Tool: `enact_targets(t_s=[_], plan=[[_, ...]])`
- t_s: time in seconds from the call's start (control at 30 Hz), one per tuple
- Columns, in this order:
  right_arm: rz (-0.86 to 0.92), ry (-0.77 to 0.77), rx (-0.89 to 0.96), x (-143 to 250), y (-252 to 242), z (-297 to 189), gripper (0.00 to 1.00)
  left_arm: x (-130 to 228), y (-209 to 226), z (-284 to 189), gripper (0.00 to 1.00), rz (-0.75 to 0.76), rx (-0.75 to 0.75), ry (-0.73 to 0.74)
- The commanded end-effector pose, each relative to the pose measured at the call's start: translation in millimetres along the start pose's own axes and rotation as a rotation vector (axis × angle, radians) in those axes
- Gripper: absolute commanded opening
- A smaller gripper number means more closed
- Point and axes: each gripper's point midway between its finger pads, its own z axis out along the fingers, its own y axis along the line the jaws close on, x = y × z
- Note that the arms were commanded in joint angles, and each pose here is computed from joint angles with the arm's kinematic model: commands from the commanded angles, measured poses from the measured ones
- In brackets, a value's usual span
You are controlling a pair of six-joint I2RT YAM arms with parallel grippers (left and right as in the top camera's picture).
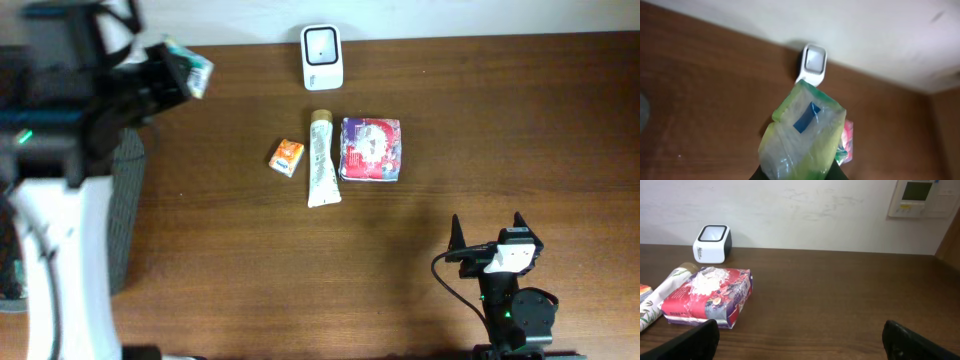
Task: Scan the item barcode
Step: 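Place the green packet beside the orange packet with the left gripper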
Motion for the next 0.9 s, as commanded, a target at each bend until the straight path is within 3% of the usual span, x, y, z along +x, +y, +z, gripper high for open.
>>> enact_targets(t_s=[0.0,0.1,0.27,0.47,0.5,0.53,0.57,0.63,0.67,0.73,0.83,0.87], plan=[[-0.007,0.005,0.001,3,0,0,0.99,55,-27,80,0.0,0.277,-0.03,0.212],[-0.007,0.005,0.001,3,0,0,0.99,113,-16,143,0.0,0.35,-0.167,0.414],[-0.007,0.005,0.001,3,0,0,0.99,200,8,217,0.0,0.389,-0.25,0.702],[-0.007,0.005,0.001,3,0,0,0.99,241,30,273,0.22,0.383,-0.272,0.782],[-0.007,0.005,0.001,3,0,0,0.99,241,30,275,0.32,0.383,-0.27,0.777],[-0.007,0.005,0.001,3,0,0,0.99,240,29,277,0.49,0.383,-0.267,0.771],[-0.007,0.005,0.001,3,0,0,0.99,239,29,278,0.55,0.384,-0.265,0.765],[-0.007,0.005,0.001,3,0,0,0.99,236,33,279,0.66,0.397,-0.291,0.749],[-0.007,0.005,0.001,3,0,0,0.99,217,53,276,0.67,0.431,-0.402,0.703],[-0.007,0.005,0.001,3,0,0,0.99,196,59,264,0.67,0.428,-0.444,0.684],[-0.007,0.006,0.001,4,0,0,0.99,110,40,214,0.82,0.362,-0.424,0.539],[-0.007,0.005,0.001,3,0,0,0.99,72,31,185,0.98,0.319,-0.408,0.436]])
